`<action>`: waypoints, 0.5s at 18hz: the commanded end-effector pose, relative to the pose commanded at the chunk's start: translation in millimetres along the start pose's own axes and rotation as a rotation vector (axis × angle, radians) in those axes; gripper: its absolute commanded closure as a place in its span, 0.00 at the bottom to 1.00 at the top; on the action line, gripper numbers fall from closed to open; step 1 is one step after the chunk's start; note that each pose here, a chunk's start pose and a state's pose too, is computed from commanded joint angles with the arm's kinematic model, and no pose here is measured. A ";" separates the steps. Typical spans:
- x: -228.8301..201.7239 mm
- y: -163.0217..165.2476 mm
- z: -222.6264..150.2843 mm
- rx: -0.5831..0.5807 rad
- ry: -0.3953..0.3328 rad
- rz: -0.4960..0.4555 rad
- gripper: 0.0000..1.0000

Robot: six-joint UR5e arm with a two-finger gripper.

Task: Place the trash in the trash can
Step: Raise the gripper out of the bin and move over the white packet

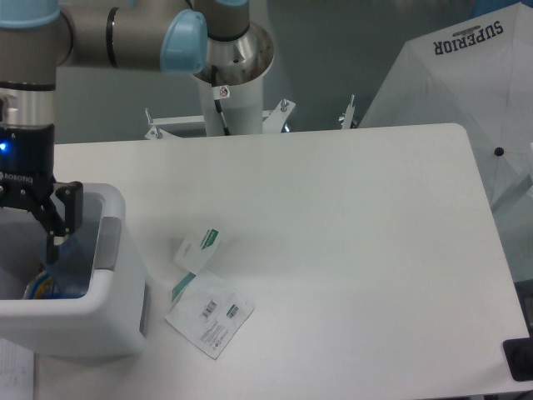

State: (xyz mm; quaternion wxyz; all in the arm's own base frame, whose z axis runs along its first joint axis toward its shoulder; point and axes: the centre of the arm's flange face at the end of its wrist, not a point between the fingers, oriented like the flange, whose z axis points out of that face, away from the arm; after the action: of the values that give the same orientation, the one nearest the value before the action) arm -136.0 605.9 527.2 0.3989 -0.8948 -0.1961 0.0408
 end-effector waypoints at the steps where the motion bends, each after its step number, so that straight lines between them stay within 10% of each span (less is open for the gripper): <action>1: -26.5 -3.7 -2.8 0.007 -0.031 -0.038 0.00; 9: -171.2 57.6 20.3 -0.113 -0.190 -0.238 0.00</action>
State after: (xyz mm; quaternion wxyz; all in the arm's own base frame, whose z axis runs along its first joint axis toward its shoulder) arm -279.7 519.5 457.1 0.3294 -0.8785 -0.3395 0.0666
